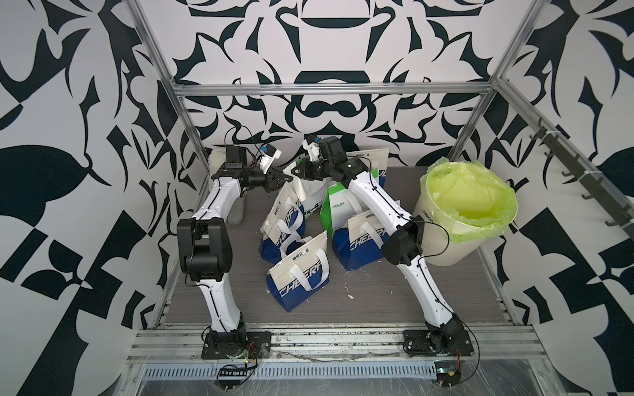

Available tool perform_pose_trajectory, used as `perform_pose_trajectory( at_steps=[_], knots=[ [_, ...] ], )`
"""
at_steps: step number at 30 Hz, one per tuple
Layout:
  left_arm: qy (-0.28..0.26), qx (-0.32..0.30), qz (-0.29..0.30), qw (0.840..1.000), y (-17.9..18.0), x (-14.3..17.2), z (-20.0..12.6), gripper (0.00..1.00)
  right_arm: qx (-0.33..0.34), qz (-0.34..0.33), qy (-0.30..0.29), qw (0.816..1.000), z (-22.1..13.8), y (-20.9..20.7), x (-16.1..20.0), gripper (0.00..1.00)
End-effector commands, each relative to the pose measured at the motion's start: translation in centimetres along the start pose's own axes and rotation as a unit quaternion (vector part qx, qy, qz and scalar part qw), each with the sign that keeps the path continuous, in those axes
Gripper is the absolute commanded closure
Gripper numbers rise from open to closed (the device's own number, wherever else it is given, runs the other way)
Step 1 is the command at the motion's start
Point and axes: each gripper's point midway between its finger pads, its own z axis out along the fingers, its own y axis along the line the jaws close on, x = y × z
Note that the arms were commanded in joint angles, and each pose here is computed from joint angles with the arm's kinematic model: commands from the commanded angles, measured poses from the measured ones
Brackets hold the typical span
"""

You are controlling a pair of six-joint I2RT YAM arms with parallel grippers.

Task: Shred takeout receipts and throw away
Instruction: Tear off the takeout receipt from the takeout bag.

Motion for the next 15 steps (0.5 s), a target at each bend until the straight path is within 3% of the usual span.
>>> perform_pose_trajectory(
  at_steps=[1,10,15],
  knots=[
    [0.018,-0.034,0.020,0.999,-0.5,0.3,-0.9,0.53,-0.053,-0.047,-0.043,0.997,-3.1,5.7,-2.5,1.00],
    [-0.007,-0.114,-0.022,0.993,3.2,2.1,-5.3,0.51,-0.075,-0.070,-0.055,0.993,-5.6,8.2,-3.3,1.00],
    [-0.011,-0.123,-0.045,0.991,4.3,2.6,-5.0,0.52,-0.116,-0.059,-0.056,0.990,-6.3,10.3,-3.5,1.00]
  ],
)
